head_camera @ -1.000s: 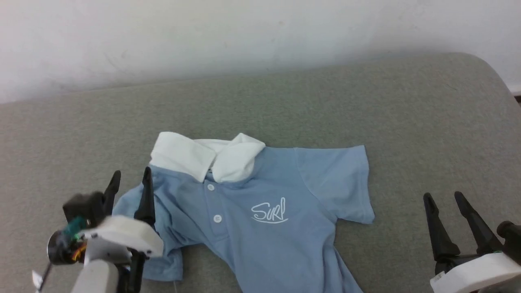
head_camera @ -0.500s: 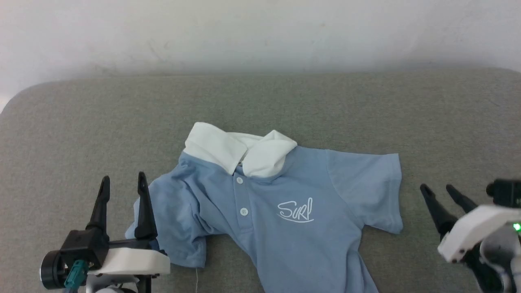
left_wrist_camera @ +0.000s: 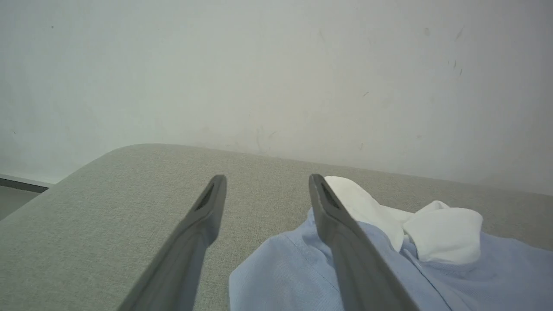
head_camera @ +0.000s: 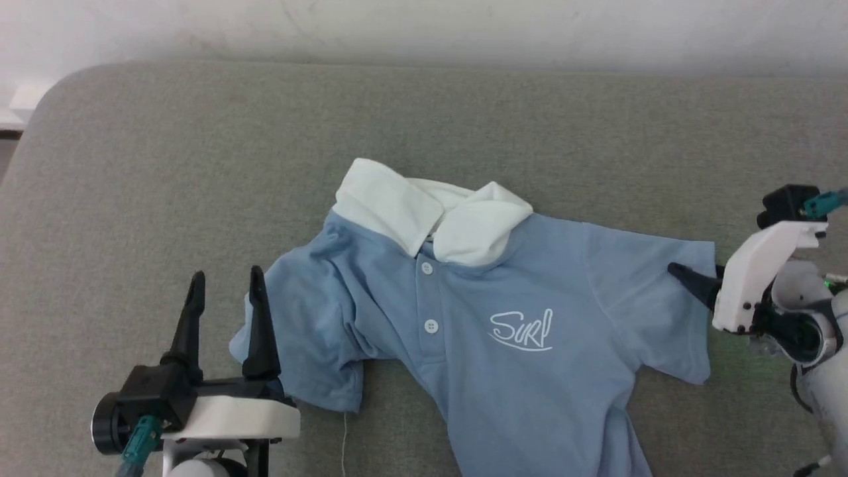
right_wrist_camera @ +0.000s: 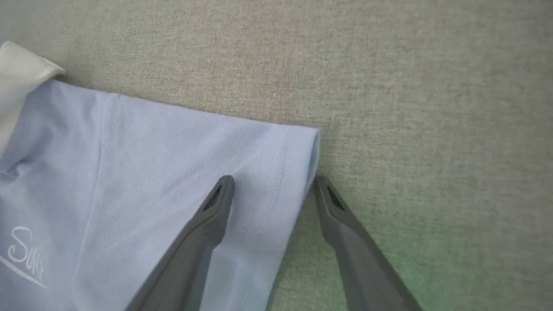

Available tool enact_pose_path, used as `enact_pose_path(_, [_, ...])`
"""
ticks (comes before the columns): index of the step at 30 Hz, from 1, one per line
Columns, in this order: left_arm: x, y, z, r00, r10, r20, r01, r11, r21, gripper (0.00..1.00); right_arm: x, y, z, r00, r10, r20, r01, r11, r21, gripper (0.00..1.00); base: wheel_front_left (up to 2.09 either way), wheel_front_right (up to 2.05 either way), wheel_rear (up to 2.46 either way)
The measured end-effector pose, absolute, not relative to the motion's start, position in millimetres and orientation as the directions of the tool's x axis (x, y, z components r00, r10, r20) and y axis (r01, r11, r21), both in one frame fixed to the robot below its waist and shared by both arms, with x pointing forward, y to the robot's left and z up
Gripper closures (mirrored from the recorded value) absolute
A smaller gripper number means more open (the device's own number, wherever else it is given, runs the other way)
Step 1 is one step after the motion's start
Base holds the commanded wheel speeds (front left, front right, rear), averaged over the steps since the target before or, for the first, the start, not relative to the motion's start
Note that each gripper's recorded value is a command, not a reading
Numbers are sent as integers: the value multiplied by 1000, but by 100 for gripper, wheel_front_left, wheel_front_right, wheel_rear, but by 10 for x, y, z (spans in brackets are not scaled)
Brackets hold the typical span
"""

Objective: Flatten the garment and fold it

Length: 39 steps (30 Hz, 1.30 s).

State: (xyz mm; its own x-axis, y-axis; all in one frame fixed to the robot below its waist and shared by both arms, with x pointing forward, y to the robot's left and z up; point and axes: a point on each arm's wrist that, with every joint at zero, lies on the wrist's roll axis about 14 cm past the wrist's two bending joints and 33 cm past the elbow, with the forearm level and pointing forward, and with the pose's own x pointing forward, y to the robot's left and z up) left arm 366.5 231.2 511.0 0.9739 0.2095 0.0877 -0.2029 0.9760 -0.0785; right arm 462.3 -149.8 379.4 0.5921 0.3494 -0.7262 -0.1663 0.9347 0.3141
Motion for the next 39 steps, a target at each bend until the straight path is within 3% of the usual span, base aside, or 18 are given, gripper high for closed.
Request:
enact_pose_path(1, [3660, 2325, 5081, 974, 213, 78, -208, 975, -75, 0, 4633, -1471, 3756, 564, 354, -746, -175, 934, 310, 0, 0, 0, 0])
enact_pose_path(2, [3651, 2342, 5055, 973, 219, 70, -214, 974, -72, 0, 4633, -1441, 3722, 535, 358, -765, -186, 933, 307, 13, 0, 0, 0])
enact_pose_path(3, [3643, 2351, 5033, 974, 218, 63, -214, 974, -69, 0, 4629, -1422, 3692, 506, 361, -784, -192, 932, 306, 55, 0, 0, 0])
enact_pose_path(5, [3629, 2370, 4987, 974, 222, 49, -219, 974, -62, 0, 4626, -1410, 3659, 462, 362, -810, -201, 932, 302, 92, 0, 0, 0])
enact_pose_path(6, [3630, 2371, 4981, 975, 219, 47, -216, 974, -63, 0, 4618, -1409, 3652, 445, 364, -818, -200, 931, 306, 92, 0, 0, 0])
enact_pose_path(7, [3638, 2366, 4981, 976, 212, 47, -209, 976, -64, 0, 4607, -1395, 3653, 431, 370, -823, -199, 929, 313, 100, 0, 0, 0])
enact_pose_path(9, [3657, 2343, 4983, 980, 192, 50, -188, 979, -73, 0, 4580, -1358, 3666, 422, 379, -823, -211, 924, 317, 100, 0, 0, 0])
enact_pose_path(14, [3721, 2336, 4819, 992, 125, -32, -127, 987, -97, 0, 4596, -1387, 3843, 501, 381, -777, -254, 923, 289, 100, 0, 0, 0])
enact_pose_path(18, [3854, 2396, 4606, 975, 59, -216, -79, 993, -84, 0, 4525, -1489, 3969, 541, 374, -754, -275, 925, 262, 100, 0, 0, 0])
enact_pose_path(25, [3686, 2549, 3948, 780, -14, -625, -61, 993, -98, 0, 4344, -1609, 4071, 568, 370, -735, -271, 927, 257, 100, 0, 0, 0])
enact_pose_path(31, [3642, 2475, 3786, 600, -90, -795, -9, 993, -120, 0, 4208, -1695, 4012, 562, 362, -744, -237, 932, 274, 100, 0, 0, 0])
enact_pose_path(32, [3644, 2444, 3783, 580, -105, -808, -5, 991, -132, 40, 4206, -1703, 4010, 563, 361, -744, -234, 932, 276, 100, 0, 0, 0])
enact_pose_path(34, [3635, 2381, 3779, 548, -129, -826, 14, 989, -145, 100, 4222, -1715, 4025, 577, 360, -733, -228, 933, 278, 100, 0, 0, 0])
enact_pose_path(37, [3633, 2226, 3798, 528, -175, -831, 50, 983, -175, 100, 4276, -1716, 4108, 619, 359, -699, -236, 933, 271, 100, 0, 0, 0])
enact_pose_path(39, [3682, 2129, 3873, 558, -193, -807, 84, 981, -177, 100, 4341, -1716, 4222, 664, 357, -657, -249, 934, 256, 100, 0, 0, 0])
